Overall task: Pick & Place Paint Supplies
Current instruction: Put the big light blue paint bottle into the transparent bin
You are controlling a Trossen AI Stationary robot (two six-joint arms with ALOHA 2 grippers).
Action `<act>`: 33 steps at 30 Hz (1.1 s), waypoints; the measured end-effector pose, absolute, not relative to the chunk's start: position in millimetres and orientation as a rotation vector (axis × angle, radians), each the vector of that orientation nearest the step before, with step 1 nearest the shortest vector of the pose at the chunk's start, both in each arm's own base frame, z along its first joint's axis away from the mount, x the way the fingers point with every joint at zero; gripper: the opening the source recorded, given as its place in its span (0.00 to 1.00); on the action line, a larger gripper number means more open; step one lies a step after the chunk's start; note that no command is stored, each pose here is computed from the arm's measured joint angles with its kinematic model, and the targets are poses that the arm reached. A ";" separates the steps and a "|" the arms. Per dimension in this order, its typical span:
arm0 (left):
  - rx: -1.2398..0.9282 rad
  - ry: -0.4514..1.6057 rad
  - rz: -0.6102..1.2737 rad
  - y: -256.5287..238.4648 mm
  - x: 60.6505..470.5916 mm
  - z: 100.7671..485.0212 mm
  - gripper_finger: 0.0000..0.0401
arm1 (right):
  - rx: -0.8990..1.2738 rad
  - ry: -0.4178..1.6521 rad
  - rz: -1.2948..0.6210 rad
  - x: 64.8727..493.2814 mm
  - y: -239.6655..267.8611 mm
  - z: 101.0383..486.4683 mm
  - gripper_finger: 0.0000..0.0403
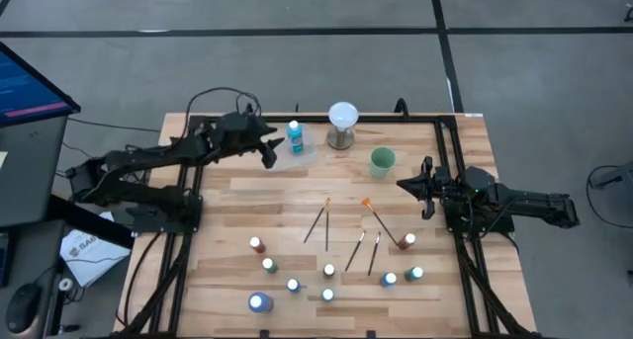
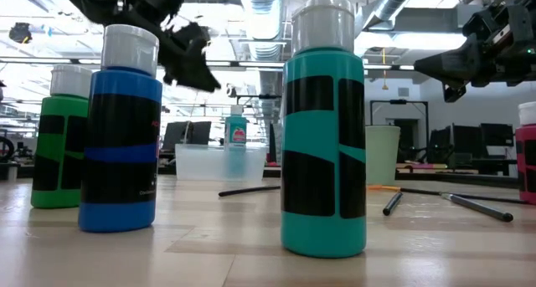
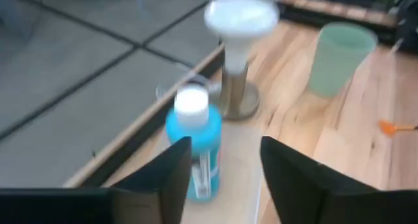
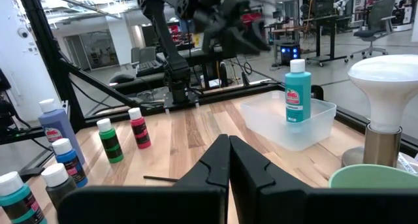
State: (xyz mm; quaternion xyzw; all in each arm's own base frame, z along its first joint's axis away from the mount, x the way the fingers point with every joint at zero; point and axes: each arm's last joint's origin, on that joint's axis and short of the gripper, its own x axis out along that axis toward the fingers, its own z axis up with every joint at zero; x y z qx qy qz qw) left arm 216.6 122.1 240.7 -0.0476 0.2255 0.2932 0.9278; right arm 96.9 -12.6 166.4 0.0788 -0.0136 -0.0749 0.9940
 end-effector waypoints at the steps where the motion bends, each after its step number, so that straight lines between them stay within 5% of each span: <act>1: -0.108 0.477 0.605 122.4 216.9 234.9 0.38 | 0.158 -0.027 -0.150 96.9 -12.6 166.4 0.00; 11: -0.141 0.521 0.625 136.4 232.6 206.7 0.02 | 0.158 -0.027 -0.150 96.9 -12.6 166.3 0.00; 33: -0.146 0.527 0.672 155.7 248.4 174.8 0.00 | 0.158 -0.027 -0.150 96.9 -12.7 166.5 0.00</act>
